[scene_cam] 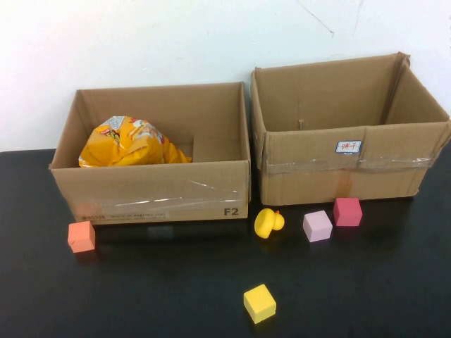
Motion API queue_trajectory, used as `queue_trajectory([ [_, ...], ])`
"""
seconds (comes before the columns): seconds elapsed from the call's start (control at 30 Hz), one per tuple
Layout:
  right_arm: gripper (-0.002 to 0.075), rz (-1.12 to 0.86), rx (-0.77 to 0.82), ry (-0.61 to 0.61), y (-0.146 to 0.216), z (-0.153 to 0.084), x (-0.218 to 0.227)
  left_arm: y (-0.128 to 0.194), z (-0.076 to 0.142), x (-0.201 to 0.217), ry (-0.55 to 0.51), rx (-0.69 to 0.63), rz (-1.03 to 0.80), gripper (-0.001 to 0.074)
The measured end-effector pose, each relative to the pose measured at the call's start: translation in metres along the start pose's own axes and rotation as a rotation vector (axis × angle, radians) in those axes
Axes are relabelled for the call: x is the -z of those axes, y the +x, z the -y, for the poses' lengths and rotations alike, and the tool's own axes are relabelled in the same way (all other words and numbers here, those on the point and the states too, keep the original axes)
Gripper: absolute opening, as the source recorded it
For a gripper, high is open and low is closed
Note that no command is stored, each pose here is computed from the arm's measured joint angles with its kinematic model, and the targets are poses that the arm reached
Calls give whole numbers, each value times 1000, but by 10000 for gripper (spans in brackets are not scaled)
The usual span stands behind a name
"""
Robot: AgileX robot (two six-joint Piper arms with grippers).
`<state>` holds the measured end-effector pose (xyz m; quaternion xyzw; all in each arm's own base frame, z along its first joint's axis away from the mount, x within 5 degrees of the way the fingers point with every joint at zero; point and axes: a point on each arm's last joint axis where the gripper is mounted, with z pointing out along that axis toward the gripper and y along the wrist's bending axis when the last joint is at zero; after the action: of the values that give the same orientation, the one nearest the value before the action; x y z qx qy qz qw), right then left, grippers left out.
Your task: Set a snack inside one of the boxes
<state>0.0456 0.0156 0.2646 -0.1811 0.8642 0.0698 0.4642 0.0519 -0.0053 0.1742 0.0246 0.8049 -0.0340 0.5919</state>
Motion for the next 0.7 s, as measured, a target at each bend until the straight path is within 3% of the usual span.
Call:
queue_trajectory([
  [0.57,-1,40,-25,7,1,0,3,0,0,0,-1,2,0,-3],
  [0.67,-1,98,-89,73,5,2,11,0,0,0,-1,0,0,-1],
  [0.7,-1,135,-118,147,7,4,17,0,0,0,-1,0,0,-1],
])
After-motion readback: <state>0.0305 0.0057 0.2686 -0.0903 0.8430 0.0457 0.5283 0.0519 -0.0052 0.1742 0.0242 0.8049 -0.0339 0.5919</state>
